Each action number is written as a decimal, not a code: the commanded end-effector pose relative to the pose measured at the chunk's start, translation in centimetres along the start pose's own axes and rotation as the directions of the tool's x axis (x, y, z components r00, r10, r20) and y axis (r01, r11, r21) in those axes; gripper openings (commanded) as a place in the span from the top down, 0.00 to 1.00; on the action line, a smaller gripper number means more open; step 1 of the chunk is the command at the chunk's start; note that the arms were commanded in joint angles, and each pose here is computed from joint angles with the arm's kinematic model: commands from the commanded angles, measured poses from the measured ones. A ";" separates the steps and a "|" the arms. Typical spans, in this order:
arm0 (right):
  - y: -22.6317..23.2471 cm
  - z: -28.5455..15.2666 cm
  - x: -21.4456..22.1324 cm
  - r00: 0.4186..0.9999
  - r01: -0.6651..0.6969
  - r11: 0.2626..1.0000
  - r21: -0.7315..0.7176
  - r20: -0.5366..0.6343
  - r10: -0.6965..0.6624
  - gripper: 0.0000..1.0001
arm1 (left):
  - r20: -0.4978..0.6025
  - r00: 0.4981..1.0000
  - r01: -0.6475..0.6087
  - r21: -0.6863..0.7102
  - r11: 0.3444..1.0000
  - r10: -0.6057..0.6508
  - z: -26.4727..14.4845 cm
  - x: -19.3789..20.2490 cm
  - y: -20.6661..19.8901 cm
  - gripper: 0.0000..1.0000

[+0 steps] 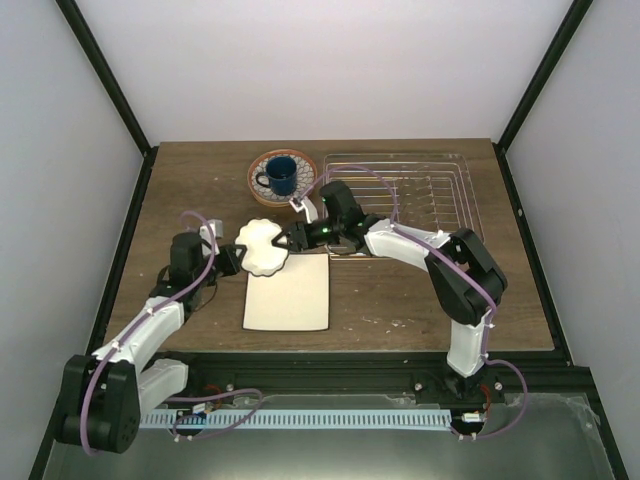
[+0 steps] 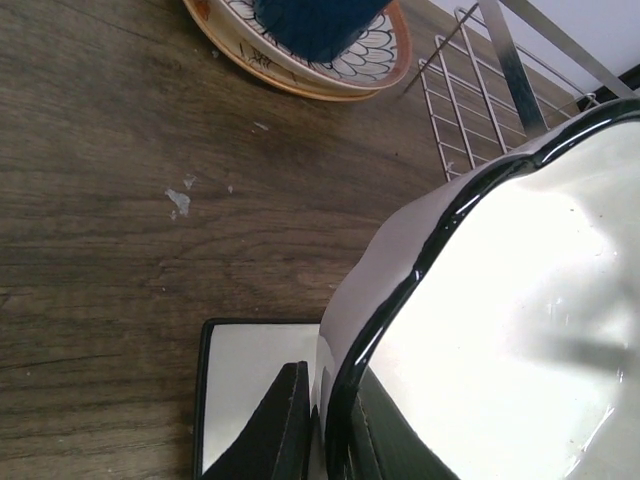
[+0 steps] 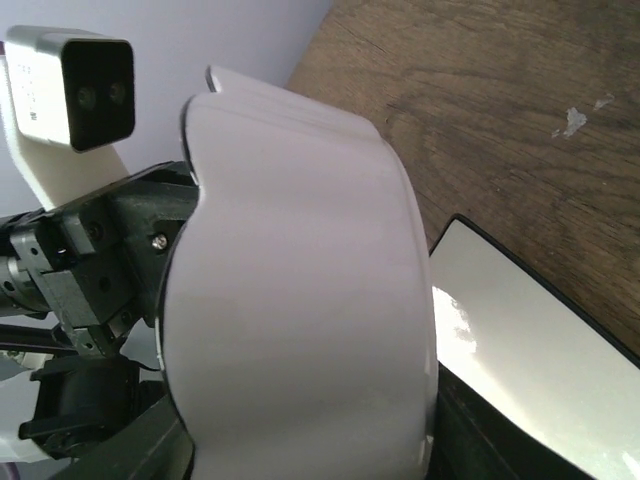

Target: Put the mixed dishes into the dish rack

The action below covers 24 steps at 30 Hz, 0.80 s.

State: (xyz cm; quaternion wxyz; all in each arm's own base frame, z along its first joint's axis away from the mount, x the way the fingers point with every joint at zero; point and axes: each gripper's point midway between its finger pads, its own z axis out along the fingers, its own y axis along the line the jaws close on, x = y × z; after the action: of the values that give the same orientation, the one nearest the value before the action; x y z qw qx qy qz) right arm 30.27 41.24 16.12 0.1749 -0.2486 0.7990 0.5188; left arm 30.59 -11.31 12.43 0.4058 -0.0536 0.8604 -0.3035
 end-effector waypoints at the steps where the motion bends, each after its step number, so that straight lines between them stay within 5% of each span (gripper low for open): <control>1: 5.1 -0.2 -1.5 0.985 0.172 0.972 -0.157 0.046 -0.167 0.50 | 0.022 1.000 -0.015 0.239 0.971 0.010 -0.4 -1.4 -5.0 1.00; 10: 5.4 -0.2 -1.4 0.984 0.176 0.969 -0.175 0.040 -0.171 0.50 | 0.012 1.000 -0.011 0.266 0.964 0.008 -0.1 -1.1 -5.2 1.00; 17: 5.4 -0.5 -1.5 0.983 0.185 0.971 -0.155 0.045 -0.180 0.64 | 0.006 1.000 -0.005 0.239 0.971 0.004 0.4 -0.9 -4.6 1.00; 24: 5.1 -0.5 -1.5 0.983 0.184 0.973 -0.140 0.047 -0.179 0.66 | -0.023 1.000 0.015 0.209 0.978 -0.011 1.3 -0.1 -3.6 0.68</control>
State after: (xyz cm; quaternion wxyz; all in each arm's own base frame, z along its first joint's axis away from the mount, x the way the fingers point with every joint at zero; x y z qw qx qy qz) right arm 30.40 41.37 16.88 0.1886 -0.2656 0.7837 0.5289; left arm 30.87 -13.14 12.24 0.3897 -0.0416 0.8473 -0.3585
